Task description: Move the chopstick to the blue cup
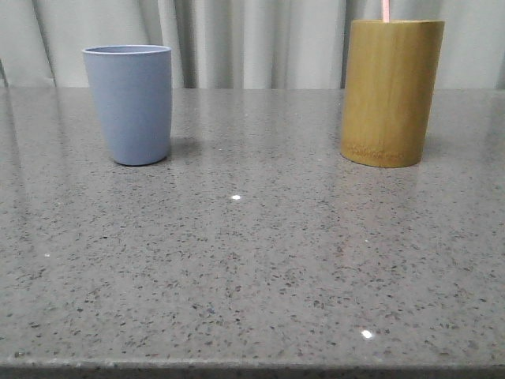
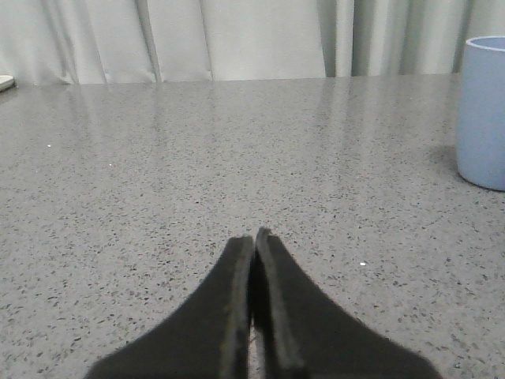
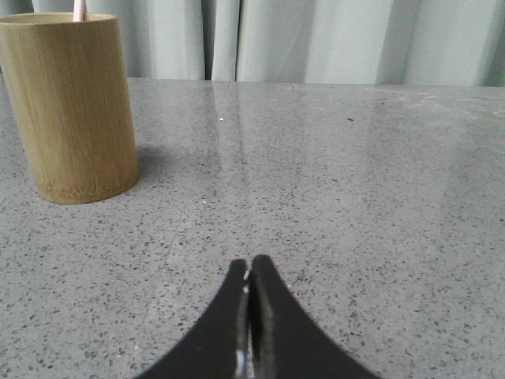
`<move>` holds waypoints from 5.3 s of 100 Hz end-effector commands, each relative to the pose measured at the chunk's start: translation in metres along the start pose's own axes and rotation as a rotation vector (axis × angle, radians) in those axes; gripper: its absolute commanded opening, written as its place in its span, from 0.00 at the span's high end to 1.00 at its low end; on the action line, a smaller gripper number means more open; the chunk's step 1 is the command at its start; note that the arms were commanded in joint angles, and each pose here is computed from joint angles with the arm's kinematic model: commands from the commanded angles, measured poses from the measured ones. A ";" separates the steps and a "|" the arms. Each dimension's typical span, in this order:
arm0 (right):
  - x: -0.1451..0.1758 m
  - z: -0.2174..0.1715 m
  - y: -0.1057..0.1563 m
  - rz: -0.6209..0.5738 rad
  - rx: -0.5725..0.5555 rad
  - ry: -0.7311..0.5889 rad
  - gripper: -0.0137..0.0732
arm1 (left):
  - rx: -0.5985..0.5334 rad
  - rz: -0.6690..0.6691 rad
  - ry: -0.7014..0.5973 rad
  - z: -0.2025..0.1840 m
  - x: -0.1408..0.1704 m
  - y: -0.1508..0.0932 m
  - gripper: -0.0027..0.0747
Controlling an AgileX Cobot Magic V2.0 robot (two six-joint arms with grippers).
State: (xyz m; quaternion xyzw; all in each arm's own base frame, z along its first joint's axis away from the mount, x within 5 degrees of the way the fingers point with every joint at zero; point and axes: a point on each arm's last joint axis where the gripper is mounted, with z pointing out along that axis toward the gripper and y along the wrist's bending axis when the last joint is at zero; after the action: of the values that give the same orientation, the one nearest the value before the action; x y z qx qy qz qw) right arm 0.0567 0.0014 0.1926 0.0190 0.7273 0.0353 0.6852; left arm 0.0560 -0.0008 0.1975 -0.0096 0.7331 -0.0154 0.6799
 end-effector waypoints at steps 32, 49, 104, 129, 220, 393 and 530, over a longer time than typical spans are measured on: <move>-0.008 -0.002 0.000 -0.015 -0.002 -0.095 0.92 | 0.001 -0.018 -0.107 -0.003 -0.006 0.000 0.99; -0.008 -0.002 0.000 -0.015 -0.002 -0.095 0.92 | 0.001 -0.018 -0.112 -0.003 -0.007 0.000 0.99; -0.012 -0.002 0.001 -0.016 -0.006 -0.140 0.92 | 0.001 -0.018 -0.139 -0.003 -0.009 0.000 0.99; -0.020 -0.004 0.001 0.003 -0.009 -0.156 0.92 | 0.013 -0.091 -0.173 -0.006 -0.021 -0.001 0.99; -0.111 0.031 0.009 0.010 0.013 0.171 0.55 | 0.038 -0.125 0.094 0.042 -0.150 -0.009 0.43; -0.113 0.039 0.009 0.012 0.013 0.172 0.38 | 0.374 0.027 0.877 0.272 -0.175 -0.132 0.47; -0.113 0.039 0.009 0.012 0.014 0.177 0.38 | 0.603 0.036 0.888 0.284 -0.155 -0.223 0.99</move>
State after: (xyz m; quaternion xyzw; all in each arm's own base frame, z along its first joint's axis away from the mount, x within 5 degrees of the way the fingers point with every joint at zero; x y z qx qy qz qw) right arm 0.0982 0.0030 0.2849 0.0255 0.8153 0.0364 0.5774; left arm 0.3529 -0.2117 0.3108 0.2027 0.9311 -0.1883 0.2378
